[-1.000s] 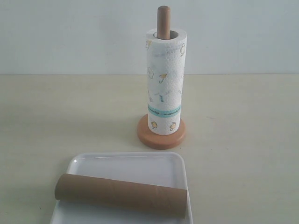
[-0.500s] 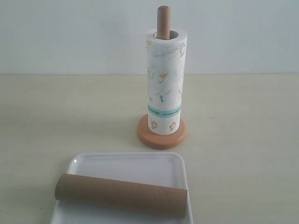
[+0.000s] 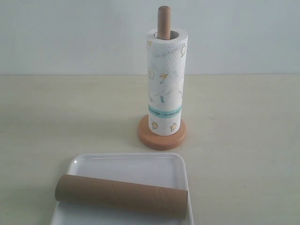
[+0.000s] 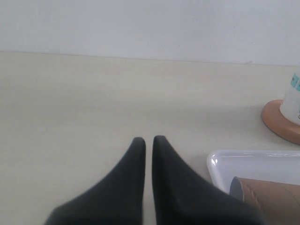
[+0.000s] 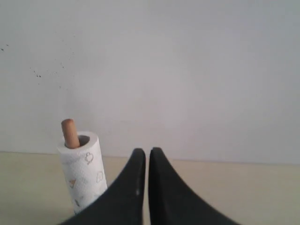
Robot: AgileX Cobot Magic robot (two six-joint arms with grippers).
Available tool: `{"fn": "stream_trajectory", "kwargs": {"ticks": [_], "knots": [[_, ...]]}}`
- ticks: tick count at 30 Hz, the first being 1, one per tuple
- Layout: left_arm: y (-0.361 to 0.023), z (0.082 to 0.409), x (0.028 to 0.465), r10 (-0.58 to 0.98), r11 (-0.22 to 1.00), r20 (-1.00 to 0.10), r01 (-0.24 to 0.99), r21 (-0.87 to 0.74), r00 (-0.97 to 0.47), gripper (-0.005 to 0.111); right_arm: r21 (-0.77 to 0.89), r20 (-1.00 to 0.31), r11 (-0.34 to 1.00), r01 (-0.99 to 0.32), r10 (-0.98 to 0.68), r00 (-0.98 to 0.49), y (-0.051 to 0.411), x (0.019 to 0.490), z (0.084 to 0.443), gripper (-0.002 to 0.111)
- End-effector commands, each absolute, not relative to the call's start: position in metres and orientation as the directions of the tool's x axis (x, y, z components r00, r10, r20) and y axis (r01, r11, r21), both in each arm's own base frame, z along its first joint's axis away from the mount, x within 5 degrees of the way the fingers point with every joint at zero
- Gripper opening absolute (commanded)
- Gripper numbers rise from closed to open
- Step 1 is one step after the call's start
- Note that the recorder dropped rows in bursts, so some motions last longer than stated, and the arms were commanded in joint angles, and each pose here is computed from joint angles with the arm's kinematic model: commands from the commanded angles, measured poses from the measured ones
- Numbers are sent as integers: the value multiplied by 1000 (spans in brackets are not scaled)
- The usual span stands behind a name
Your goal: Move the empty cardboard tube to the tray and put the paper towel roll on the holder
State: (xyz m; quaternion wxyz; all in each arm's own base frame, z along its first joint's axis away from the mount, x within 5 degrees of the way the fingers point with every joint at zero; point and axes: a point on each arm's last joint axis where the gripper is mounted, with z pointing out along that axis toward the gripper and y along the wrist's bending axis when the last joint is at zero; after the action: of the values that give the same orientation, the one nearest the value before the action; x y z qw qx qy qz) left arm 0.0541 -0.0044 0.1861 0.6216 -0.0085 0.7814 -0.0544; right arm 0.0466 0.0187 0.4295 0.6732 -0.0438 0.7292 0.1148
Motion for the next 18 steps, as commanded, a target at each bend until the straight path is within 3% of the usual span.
{"fn": "stream_trajectory", "kwargs": {"ticks": [1,9,18], "knots": [[-4,185,54,-86,994,-970,51,-100,-226,5,146,-984,970,-196,122,-127,18,45,394,3],[-4,185,54,-86,994,-970,51,-100,-226,5,352,-936,916,-190,342,-88,18,48,330,3],[-4,185,54,-86,994,-970,51,-100,-226,5,390,-917,914,-111,374,-137,13,59,255,3]]}}
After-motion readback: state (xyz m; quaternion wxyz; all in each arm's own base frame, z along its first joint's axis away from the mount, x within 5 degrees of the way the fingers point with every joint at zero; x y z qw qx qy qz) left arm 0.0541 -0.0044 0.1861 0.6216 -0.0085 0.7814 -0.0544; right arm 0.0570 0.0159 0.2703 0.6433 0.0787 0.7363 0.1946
